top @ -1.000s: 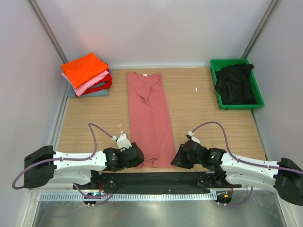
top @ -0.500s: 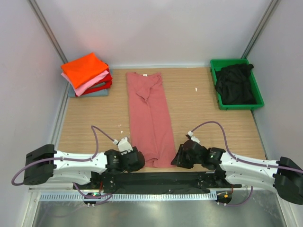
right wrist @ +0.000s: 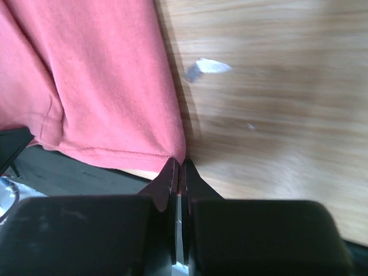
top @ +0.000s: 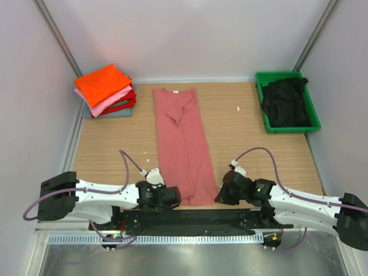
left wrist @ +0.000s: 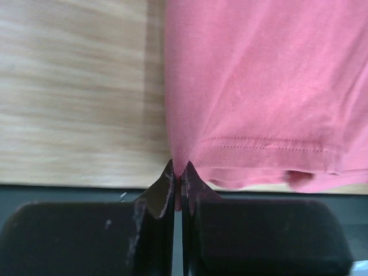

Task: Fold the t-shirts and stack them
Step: Fold the tshirt

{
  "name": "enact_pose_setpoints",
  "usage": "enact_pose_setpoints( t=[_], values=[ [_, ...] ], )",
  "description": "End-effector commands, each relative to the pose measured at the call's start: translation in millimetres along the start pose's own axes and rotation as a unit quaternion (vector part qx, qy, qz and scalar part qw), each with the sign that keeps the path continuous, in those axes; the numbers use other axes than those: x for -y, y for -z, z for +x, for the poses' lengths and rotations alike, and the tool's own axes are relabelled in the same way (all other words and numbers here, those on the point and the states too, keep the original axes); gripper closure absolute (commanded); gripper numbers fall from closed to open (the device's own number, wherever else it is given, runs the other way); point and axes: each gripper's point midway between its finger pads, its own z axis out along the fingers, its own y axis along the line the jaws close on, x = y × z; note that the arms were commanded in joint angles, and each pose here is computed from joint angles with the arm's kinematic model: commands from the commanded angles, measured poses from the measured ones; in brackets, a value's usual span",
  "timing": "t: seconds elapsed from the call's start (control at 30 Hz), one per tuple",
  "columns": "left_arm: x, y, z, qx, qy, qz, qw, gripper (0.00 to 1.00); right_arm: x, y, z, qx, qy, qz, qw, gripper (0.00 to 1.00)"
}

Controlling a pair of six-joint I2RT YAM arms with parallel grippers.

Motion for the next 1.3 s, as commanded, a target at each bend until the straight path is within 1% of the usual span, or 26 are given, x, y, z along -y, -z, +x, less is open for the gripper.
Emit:
enact_pose_setpoints(
  t=[0.0,0.03,0.13,0.17,0.2,0.27,0.3,0.33,0.37,0.43,0.47,0.5,0.57,0.6,0.63,0.67,0.7,0.73,0.77,0.8,0.87,0.9,1.0,1.03,1.07,1.27],
  values=[
    [-83,13,4,-0.019,-0.106,-0.147,0.983,1.0,-2,21,-11,0.023,0.012,0.015,1.0,0.99],
    [-79,20,1,-0.018,-0.11,-0.146,0.983,1.0,-7,26,-17,0.036,0.013,0.012,0.999,0.99],
    [-58,35,-7,-0.014,-0.109,-0.101,0.989,1.0,-27,48,-35,0.066,0.024,0.004,0.998,0.99],
    [-53,42,-12,-0.01,-0.112,-0.086,0.99,1.0,-28,52,-38,0.067,0.038,0.01,0.997,0.99],
    [-42,49,-17,-0.006,-0.106,-0.068,0.992,1.0,-40,57,-45,0.074,0.045,0.009,0.996,0.99],
    [-39,59,-28,0.003,-0.116,-0.062,0.991,1.0,-47,60,-53,0.084,0.062,0.023,0.994,0.99],
    [-29,67,-37,0.007,-0.102,-0.045,0.994,1.0,-59,66,-60,0.093,0.076,0.017,0.993,0.99],
    [-26,71,-42,0.01,-0.102,-0.043,0.994,1.0,-60,61,-63,0.091,0.086,0.035,0.992,0.99],
    [-23,75,-52,0.016,-0.107,-0.039,0.993,0.99,-72,66,-71,0.102,0.09,0.03,0.99,0.99],
    [-19,77,-62,0.018,-0.108,-0.035,0.993,0.99,-78,59,-76,0.099,0.11,0.045,0.988,0.99],
    [-19,76,-71,0.017,-0.094,-0.041,0.995,0.99,-90,62,-83,0.106,0.112,0.035,0.987,0.99],
    [-16,78,-78,0.017,-0.109,-0.037,0.993,0.99,-92,60,-88,0.109,0.112,0.038,0.987,0.99],
    [-12,78,-91,0.021,-0.104,-0.035,0.994,0.99,-97,56,-98,0.112,0.123,0.046,0.985,0.99],
    [-9,80,-104,0.027,-0.105,-0.035,0.994,0.99,-106,59,-105,0.118,0.124,0.039,0.984,0.99],
    [-7,79,-111,0.03,-0.103,-0.036,0.994,0.99,-106,59,-115,0.125,0.118,0.044,0.984,0.99],
    [-8,77,-123,0.037,-0.092,-0.043,0.994,0.99,-106,57,-120,0.124,0.129,0.052,0.983,0.99],
    [-1,81,-130,0.036,-0.089,-0.033,0.995,0.99,-114,61,-129,0.129,0.127,0.044,0.983,0.99],
    [3,80,-138,0.038,-0.103,-0.029,0.994,0.99,-113,61,-138,0.131,0.121,0.048,0.983,0.99],
    [5,76,-142,0.032,-0.105,-0.034,0.993,0.99,-116,62,-145,0.135,0.128,0.046,0.982,0.99],
    [9,77,-154,0.037,-0.091,-0.032,0.995,0.99,-121,61,-151,0.135,0.13,0.044,0.981,0.99],
    [17,69,-161,0.026,-0.105,-0.027,0.994,0.99,-123,61,-161,0.137,0.129,0.048,0.981,0.99],
    [21,69,-172,0.03,-0.096,-0.027,0.995,1.0,-126,60,-168,0.138,0.138,0.051,0.979,0.99],
    [31,60,-191,0.026,-0.097,-0.027,0.995,1.0,-132,60,-185,0.145,0.141,0.052,0.978,0.99],
    [34,59,-197,0.029,-0.096,-0.024,0.995,1.0,-132,55,-188,0.139,0.144,0.056,0.978,0.99],
    [38,60,-208,0.034,-0.096,-0.021,0.995,1.0,-135,56,-197,0.146,0.141,0.053,0.978,0.99],
    [47,43,-242,0.03,-0.096,-0.037,0.994,1.0,-141,39,-226,0.137,0.149,0.06,0.977,0.99]
  ],
)
